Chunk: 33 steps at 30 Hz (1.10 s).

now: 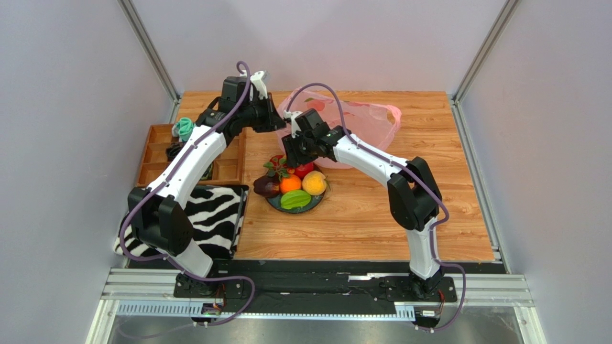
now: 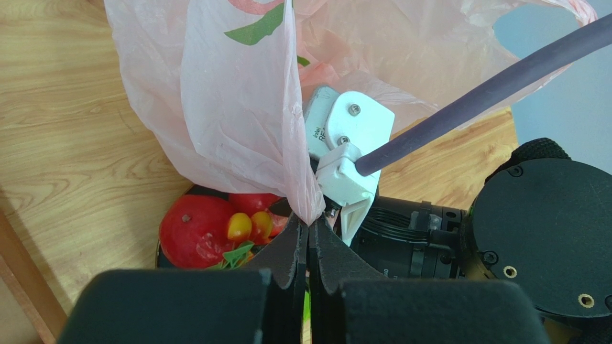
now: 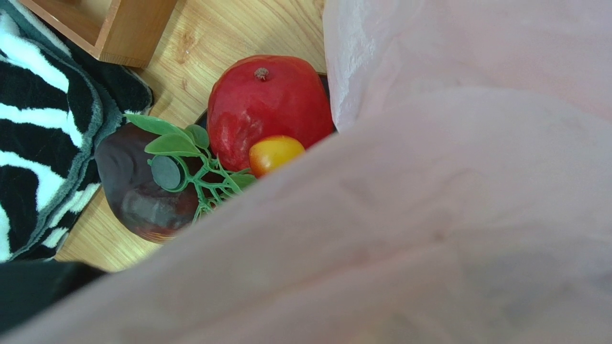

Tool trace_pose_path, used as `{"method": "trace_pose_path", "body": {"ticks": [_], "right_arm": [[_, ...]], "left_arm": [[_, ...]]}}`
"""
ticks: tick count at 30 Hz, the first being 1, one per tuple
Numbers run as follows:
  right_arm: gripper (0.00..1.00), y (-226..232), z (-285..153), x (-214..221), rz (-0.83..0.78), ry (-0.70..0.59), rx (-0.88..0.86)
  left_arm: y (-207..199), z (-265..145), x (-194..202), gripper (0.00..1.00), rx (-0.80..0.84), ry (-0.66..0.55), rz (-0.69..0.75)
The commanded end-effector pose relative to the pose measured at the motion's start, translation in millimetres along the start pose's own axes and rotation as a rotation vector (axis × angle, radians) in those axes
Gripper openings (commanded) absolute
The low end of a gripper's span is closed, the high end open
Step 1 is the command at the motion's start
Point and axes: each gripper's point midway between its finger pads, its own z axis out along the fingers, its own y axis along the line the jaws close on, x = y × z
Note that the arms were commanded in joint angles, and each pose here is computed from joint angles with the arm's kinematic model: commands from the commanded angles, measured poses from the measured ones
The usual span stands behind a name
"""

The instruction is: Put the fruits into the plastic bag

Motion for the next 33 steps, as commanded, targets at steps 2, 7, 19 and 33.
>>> {"method": "trace_pose_path", "body": {"ticks": [2, 7, 19, 33], "right_arm": [[0.47, 14.8, -9.6, -33.1, -0.071, -0.105, -0.020], [0.46, 15.1, -3.4, -26.9, -0.074, -0.086, -0.025], [0.41, 11.1, 2.2, -14.9, -0.100, -0.058, -0.007], [0.10, 25.1, -21.3, -20.5, -0.137, -0.088, -0.032]], "left_arm": [[-11.5, -9.2, -9.5, 0.00, 0.041, -0.035, 0.005], [-11.6, -7.9, -8.8, 0.00, 0.044, -0.030, 0.004], [-11.7, -6.7, -7.6, 0.00, 0.047, -0.026, -0.001], [-12.1, -7.1, -9.3, 0.00, 0.046, -0.031, -0.005]]}}
